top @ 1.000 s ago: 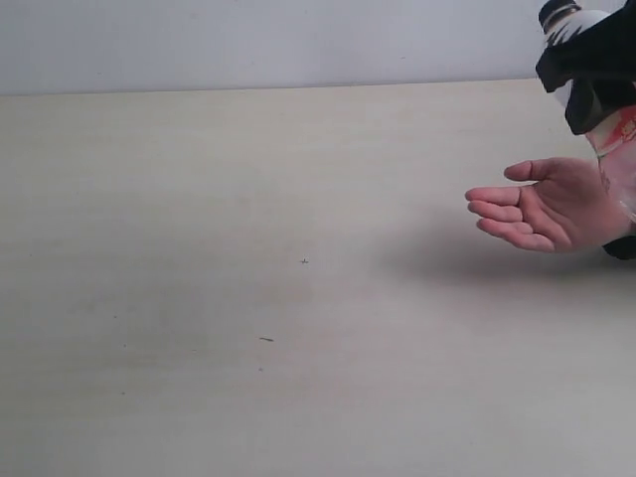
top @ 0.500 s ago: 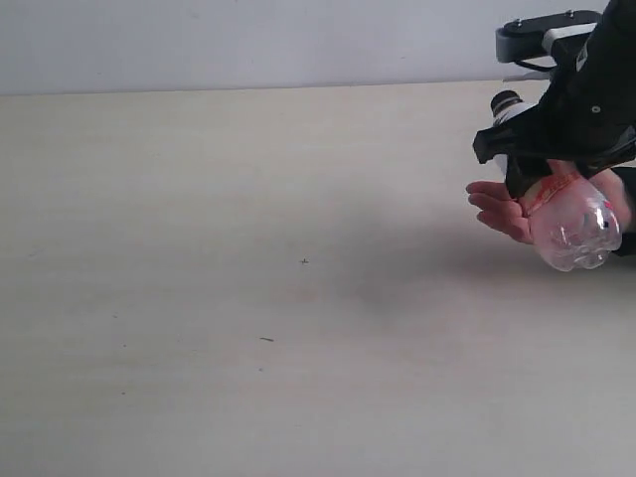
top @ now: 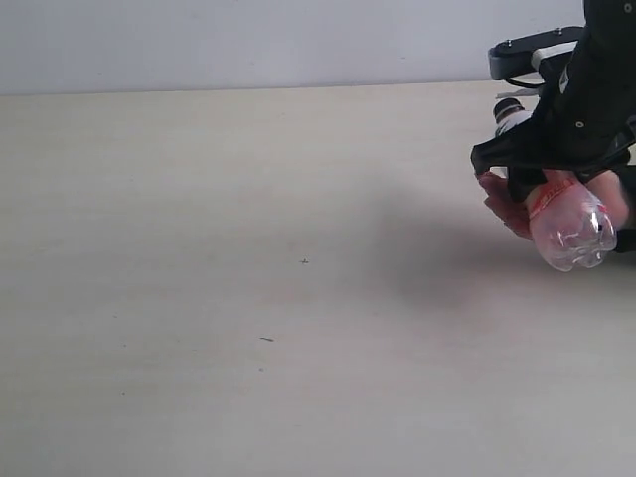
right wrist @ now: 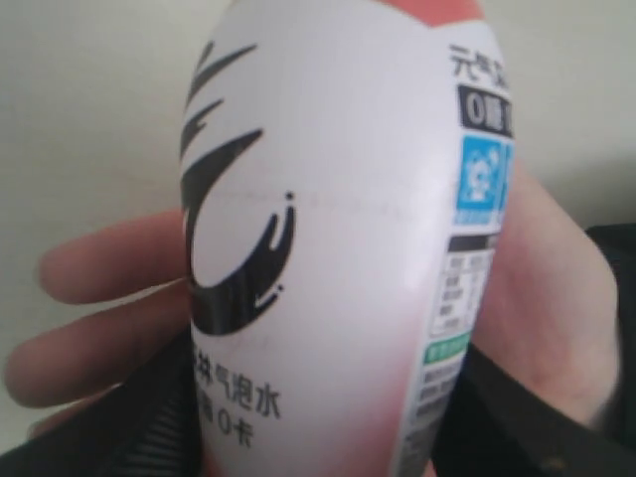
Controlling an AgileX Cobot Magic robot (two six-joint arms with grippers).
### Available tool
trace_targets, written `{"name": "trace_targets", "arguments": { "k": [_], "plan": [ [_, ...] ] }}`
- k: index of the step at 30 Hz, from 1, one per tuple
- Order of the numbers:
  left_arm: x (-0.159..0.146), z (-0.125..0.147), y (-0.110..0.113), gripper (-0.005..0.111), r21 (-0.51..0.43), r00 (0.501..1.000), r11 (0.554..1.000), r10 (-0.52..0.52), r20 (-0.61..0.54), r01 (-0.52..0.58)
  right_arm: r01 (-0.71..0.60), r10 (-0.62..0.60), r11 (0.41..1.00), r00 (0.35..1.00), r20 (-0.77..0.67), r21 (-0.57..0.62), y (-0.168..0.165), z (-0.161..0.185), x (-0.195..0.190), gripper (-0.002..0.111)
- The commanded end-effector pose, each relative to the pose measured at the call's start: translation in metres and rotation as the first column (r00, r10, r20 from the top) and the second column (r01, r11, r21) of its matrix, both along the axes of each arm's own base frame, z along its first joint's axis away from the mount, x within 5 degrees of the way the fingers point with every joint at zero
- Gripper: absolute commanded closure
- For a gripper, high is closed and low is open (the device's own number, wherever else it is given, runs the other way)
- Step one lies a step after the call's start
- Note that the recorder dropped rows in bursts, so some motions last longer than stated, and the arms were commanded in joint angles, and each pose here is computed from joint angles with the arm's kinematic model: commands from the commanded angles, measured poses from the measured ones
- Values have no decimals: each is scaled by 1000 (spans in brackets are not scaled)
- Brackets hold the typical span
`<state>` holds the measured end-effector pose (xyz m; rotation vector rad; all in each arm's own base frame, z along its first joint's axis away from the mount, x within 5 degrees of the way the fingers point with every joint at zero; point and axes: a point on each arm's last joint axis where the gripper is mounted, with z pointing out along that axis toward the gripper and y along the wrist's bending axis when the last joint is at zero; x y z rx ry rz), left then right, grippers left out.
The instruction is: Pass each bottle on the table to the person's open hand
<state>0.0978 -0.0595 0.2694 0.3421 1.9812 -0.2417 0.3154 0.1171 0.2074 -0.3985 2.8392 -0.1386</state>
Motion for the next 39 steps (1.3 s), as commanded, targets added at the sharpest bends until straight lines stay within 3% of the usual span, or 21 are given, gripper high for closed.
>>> {"name": "trace_targets", "arguments": {
  "k": [1,4,9,17,22,26,28,30,33,35,39],
  "plan": [
    [-1,-1,0,107,3,1000,1000,-8,7,8,1,-1,1000,1000,13,-17,-3,-1,2,56],
    [-1,-1,0,107,3,1000,1000,-8,7,8,2,-2,1000,1000,13,-15,-3,-1,2,39],
    [-1,-1,0,107,3,1000,1000,-8,7,8,1,-1,1000,1000,18,-12,-3,-1,2,28],
    [-1,-1,0,107,3,1000,1000,-8,7,8,3,-6,999,997,73,38,-1,25,0,26],
    [-1,-1,0,107,3,1000,1000,-8,7,8,-12,-5,995,986,164,103,-3,62,-13,26],
    [-1,-1,0,107,3,1000,1000,-8,7,8,-86,15,963,963,268,255,-4,112,-43,26],
    [-1,-1,0,107,3,1000,1000,-8,7,8,-135,34,938,953,302,320,-5,129,-61,32],
    [-1,-1,0,107,3,1000,1000,-8,7,8,-162,31,913,942,333,374,-9,137,-81,56],
    [-1,-1,0,107,3,1000,1000,-8,7,8,-177,13,898,926,378,402,-18,138,-107,104],
    [-1,-1,0,107,3,1000,1000,-8,7,8,-220,22,893,892,451,393,-27,134,-126,108],
    [-1,-1,0,107,3,1000,1000,-8,7,8,-259,-78,838,815,575,481,-42,125,-166,108]
  ]
}}
